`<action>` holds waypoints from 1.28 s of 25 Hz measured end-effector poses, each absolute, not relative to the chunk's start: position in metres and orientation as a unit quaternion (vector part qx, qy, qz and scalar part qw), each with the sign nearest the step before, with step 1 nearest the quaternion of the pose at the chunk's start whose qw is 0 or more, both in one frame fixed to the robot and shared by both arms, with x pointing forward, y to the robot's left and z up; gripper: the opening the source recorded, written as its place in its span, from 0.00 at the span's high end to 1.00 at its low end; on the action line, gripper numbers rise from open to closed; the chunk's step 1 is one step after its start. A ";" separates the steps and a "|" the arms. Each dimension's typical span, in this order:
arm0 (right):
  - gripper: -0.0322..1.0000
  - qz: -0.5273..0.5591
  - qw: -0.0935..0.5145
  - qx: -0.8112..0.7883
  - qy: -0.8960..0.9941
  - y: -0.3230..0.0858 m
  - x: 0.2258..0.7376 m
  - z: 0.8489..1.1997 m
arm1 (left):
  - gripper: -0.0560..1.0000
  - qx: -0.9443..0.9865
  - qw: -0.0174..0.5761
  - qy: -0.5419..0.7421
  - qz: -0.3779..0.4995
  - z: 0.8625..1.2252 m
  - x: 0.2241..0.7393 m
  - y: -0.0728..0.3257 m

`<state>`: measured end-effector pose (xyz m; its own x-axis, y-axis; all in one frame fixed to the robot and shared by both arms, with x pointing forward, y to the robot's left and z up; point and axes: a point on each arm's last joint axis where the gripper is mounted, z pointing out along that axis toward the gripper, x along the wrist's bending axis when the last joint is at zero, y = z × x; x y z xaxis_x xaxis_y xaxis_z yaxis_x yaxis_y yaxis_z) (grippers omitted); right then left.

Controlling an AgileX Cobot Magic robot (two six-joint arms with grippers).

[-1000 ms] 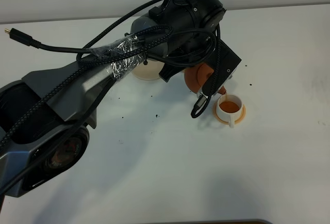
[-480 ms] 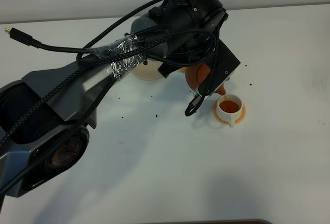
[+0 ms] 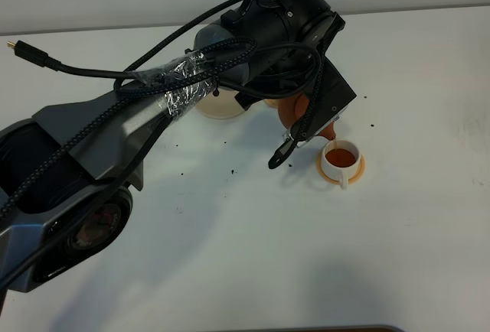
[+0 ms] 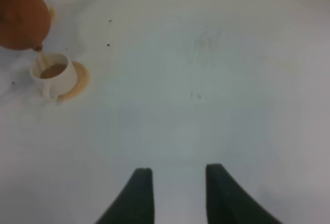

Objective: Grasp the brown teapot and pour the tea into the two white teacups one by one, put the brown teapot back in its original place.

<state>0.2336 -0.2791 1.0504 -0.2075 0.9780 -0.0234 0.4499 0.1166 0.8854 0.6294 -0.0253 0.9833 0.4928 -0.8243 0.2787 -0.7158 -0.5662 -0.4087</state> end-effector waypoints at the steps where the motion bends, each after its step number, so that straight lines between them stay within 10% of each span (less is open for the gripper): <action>1: 0.73 0.396 0.334 0.534 0.669 -0.279 0.234 1.050 | 0.85 -0.854 0.119 0.452 -0.228 0.983 0.630 -0.026; 32: 0.73 0.396 0.334 0.534 0.669 -0.279 0.234 1.050 | 0.85 -0.840 0.119 0.474 -0.235 0.984 0.631 -0.028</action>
<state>0.2336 -0.2791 1.0504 -0.2075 0.9780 -0.0234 0.4499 0.1166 0.8854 0.6306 -0.0276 0.9840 0.4396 -0.8529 0.2815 -0.7412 -0.5216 -0.4227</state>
